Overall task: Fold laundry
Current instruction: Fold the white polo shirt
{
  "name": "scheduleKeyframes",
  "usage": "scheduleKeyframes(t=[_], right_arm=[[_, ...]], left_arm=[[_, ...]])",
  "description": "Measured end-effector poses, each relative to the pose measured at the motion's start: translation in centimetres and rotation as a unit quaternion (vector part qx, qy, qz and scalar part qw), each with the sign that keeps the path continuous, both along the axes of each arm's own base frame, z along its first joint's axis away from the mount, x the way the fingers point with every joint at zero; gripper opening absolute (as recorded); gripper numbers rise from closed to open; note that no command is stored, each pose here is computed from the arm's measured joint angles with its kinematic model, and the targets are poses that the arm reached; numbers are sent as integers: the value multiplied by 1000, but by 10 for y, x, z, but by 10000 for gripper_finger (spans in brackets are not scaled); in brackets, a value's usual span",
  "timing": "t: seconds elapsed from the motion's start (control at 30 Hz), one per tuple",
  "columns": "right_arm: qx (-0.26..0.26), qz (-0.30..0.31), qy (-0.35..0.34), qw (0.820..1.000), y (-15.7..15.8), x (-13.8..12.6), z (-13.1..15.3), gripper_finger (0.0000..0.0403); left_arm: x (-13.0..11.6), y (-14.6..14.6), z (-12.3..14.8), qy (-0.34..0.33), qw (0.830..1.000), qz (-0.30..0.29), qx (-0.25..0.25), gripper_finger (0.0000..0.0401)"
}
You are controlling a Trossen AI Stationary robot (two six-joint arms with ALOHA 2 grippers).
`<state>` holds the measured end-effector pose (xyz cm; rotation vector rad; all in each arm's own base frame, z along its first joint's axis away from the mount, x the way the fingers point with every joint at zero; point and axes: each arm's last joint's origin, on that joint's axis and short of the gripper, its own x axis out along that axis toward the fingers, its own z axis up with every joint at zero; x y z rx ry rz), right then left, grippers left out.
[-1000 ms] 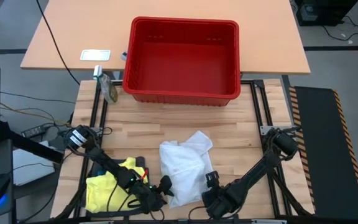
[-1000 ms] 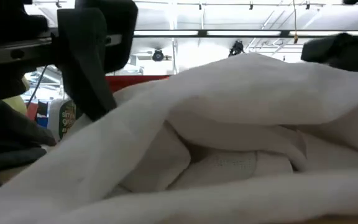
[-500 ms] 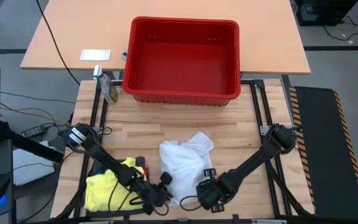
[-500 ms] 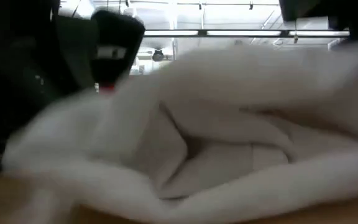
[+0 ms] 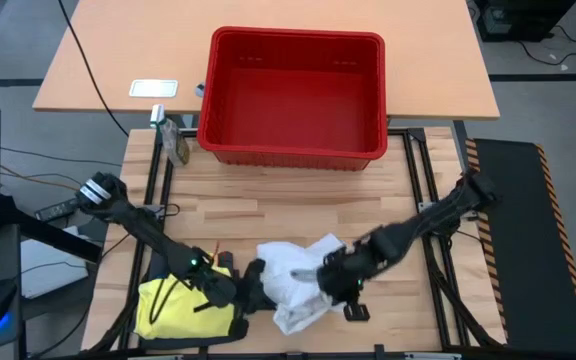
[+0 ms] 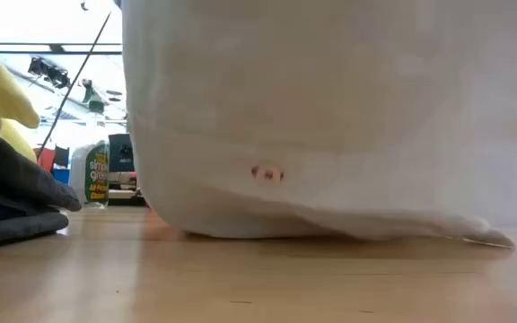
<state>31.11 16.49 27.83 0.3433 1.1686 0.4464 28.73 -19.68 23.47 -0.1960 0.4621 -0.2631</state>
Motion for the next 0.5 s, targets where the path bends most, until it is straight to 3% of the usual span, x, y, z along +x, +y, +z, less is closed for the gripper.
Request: scheduleKeyframes(t=[0.1,0.2,0.33,0.5], right_arm=[[23,-10,-17,1000,-24,4,13,4],[24,-43,-27,998,-49,11,19,4],[11,-77,-8,997,-71,13,16,4],[-1,-56,31,998,-67,8,5,3]], left_arm=[[-2,14,8,32,998,42,-45,8],[-3,23,9,56,995,66,-57,8],[-4,26,6,73,994,72,-47,8],[-15,19,-8,128,990,58,1,4]])
